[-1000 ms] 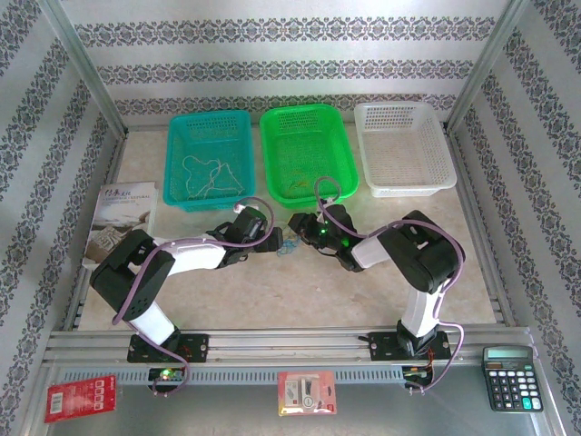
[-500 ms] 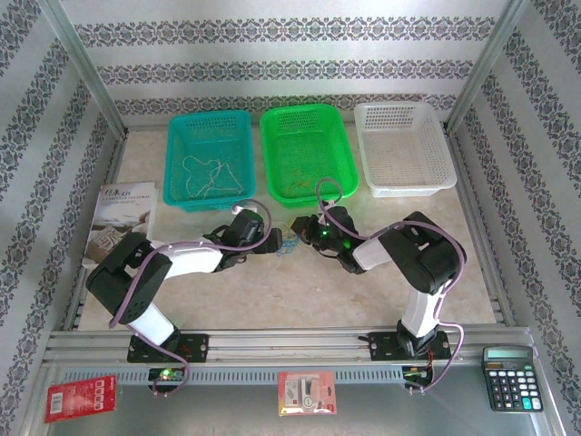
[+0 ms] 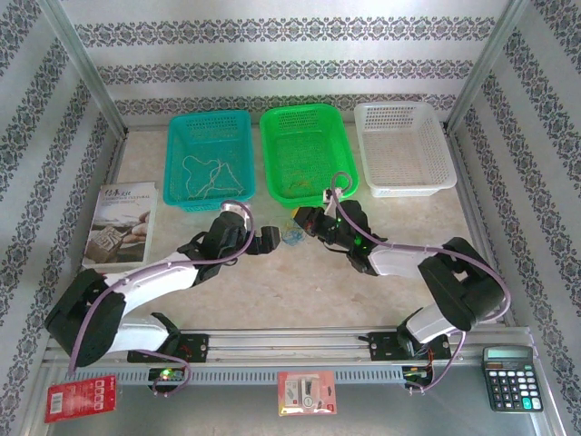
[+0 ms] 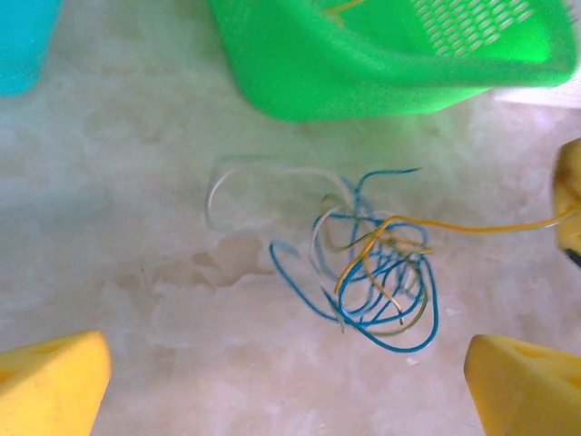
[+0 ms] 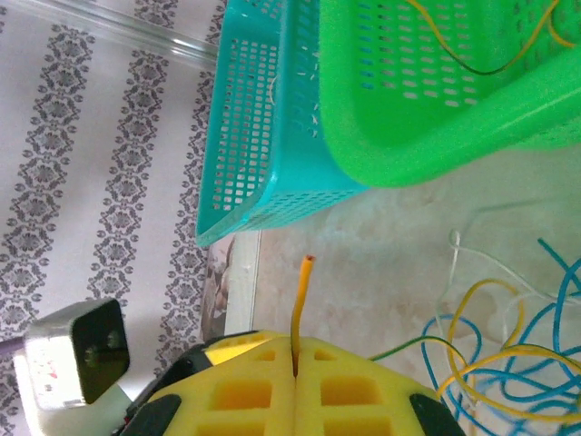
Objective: Untangle the cables
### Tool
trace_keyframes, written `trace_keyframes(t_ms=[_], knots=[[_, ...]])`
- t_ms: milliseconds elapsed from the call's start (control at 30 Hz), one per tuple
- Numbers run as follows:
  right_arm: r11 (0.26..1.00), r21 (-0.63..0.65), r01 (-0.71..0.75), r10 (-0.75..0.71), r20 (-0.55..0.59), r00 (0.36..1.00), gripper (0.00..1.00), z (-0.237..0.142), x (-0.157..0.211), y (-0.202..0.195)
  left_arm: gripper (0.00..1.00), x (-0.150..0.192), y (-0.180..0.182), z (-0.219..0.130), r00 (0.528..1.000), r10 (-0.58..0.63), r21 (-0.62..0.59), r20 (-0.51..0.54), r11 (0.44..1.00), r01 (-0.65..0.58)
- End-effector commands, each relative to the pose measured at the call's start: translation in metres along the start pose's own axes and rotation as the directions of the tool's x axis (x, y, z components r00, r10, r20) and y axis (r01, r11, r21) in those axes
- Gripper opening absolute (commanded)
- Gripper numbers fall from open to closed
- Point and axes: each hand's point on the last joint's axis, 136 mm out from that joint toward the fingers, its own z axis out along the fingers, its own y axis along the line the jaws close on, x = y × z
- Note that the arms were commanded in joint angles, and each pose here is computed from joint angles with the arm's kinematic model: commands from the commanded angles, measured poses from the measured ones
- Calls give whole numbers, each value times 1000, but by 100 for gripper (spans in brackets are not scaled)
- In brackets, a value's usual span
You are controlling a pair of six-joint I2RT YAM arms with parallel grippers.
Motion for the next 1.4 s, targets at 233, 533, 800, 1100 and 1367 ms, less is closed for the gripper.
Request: trace_keyframes(t_ms=[233,533,800,1100,1367], knots=[[981,-40,189,-190,-29,981,0,-17,7,61,100,-22,-34,-9,988,108,155,110,980,-125],[960,-85,268,-271,-34,962,0,-24,19,102,99,-23,-50,1,988,125,224,89,964,-142],[951,-137,279,-283,-10,959,0,-29,18,131,82,-10,-44,18,991,114,228,64,965,-126],[928,-214,305,-298,65,952,0,-48,-1,178,60,21,-25,31,997,83,214,5,973,-82],[903,-270,334,-308,134,942,0,-64,-25,216,56,37,-14,34,997,68,199,-23,978,-62]])
